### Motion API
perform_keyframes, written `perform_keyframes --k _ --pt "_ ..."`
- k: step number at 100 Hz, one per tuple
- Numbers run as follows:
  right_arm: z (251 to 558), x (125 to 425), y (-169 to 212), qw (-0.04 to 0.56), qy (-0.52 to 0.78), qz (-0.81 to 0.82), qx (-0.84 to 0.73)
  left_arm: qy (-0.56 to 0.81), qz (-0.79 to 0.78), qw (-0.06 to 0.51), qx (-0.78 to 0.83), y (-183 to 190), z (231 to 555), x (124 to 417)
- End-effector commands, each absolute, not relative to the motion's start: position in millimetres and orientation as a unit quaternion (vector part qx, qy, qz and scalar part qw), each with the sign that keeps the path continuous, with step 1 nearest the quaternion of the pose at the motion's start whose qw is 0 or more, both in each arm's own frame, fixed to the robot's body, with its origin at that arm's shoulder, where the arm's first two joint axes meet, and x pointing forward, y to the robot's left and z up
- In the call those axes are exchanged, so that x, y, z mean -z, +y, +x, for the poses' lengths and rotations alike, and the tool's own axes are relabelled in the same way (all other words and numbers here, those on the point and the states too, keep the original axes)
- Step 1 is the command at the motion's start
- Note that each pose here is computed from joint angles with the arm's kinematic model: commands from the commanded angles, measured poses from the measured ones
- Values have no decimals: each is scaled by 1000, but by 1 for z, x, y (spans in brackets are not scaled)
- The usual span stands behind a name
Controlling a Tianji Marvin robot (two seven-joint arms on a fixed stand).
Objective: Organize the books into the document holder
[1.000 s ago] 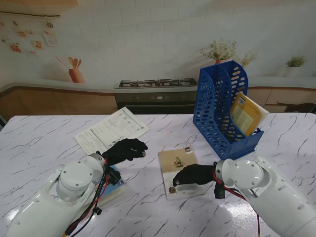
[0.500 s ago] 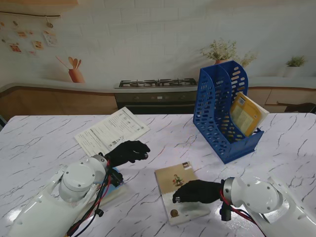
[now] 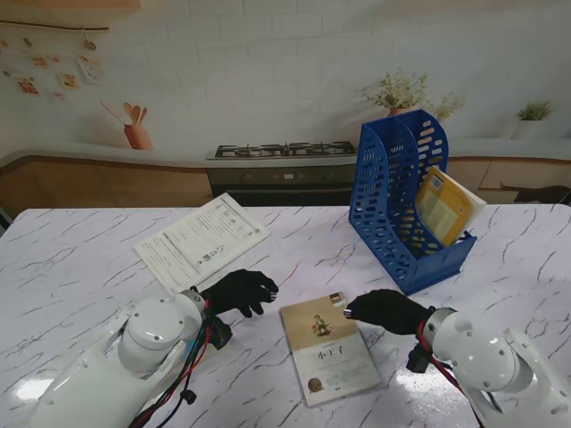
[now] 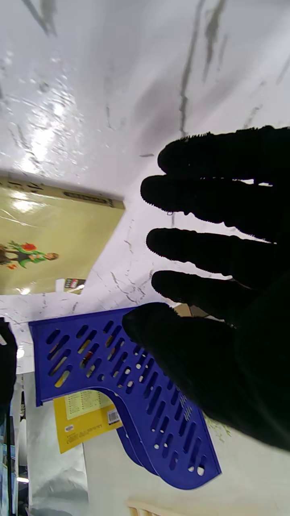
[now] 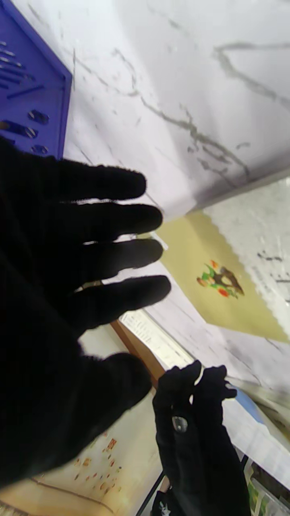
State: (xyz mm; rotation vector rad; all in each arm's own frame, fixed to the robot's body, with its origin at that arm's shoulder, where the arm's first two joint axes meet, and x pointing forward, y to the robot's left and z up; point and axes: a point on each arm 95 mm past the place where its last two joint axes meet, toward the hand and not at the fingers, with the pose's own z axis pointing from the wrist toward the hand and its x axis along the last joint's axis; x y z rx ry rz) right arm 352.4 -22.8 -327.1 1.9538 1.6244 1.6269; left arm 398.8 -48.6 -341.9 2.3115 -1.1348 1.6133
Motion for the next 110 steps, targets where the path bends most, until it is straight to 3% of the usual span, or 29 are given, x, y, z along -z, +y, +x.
perform_keyframes --k 1,48,110 --pt "350 338 -28 55 539 657 -524 -383 759 78 -520 -57 396 351" --pt "340 366 -26 5 549 680 -487 -406 758 119 -496 -79 411 371" --pt "338 359 -17 -5 539 676 -502 -383 750 137 -522 -88 417 368"
